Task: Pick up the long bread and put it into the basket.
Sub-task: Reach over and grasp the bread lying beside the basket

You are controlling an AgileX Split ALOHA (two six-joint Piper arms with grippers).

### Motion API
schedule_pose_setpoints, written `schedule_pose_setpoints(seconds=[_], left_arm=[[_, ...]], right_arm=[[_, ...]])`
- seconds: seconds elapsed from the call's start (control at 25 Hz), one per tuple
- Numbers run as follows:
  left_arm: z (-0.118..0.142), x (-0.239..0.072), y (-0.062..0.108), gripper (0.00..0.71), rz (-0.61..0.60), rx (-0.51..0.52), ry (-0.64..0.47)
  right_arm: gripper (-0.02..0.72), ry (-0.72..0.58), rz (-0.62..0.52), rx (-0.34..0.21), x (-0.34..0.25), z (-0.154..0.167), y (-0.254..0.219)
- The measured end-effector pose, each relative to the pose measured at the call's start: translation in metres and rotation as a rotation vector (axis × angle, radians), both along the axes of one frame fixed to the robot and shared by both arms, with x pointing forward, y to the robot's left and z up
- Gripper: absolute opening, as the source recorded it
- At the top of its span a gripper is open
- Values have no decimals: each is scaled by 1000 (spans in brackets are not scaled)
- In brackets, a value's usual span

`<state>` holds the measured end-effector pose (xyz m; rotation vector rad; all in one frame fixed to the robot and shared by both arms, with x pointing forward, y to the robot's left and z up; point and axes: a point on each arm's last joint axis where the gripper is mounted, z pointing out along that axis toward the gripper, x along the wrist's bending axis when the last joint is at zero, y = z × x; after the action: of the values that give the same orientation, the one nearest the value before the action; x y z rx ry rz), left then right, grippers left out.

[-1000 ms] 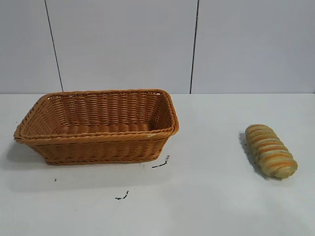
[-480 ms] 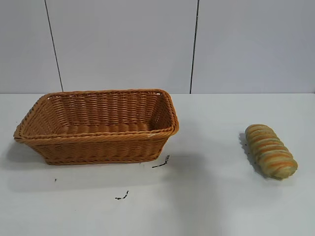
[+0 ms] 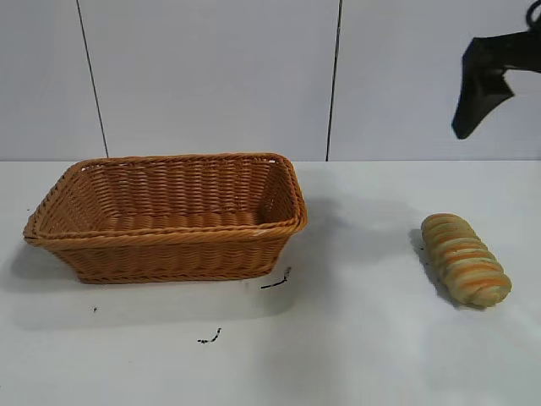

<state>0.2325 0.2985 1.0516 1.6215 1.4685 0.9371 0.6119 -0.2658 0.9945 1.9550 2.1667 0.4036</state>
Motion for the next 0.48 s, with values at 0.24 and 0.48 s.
schedule_pose_setpoints(seconds=[0.24,0.48], left_arm=[[0,0,0,692,0,0,0],[0,0,0,692,0,0,0]], right_arm=[[689,66,-14,-24,15,-49,-1],[689,112,-38,-25,24,-92,0]])
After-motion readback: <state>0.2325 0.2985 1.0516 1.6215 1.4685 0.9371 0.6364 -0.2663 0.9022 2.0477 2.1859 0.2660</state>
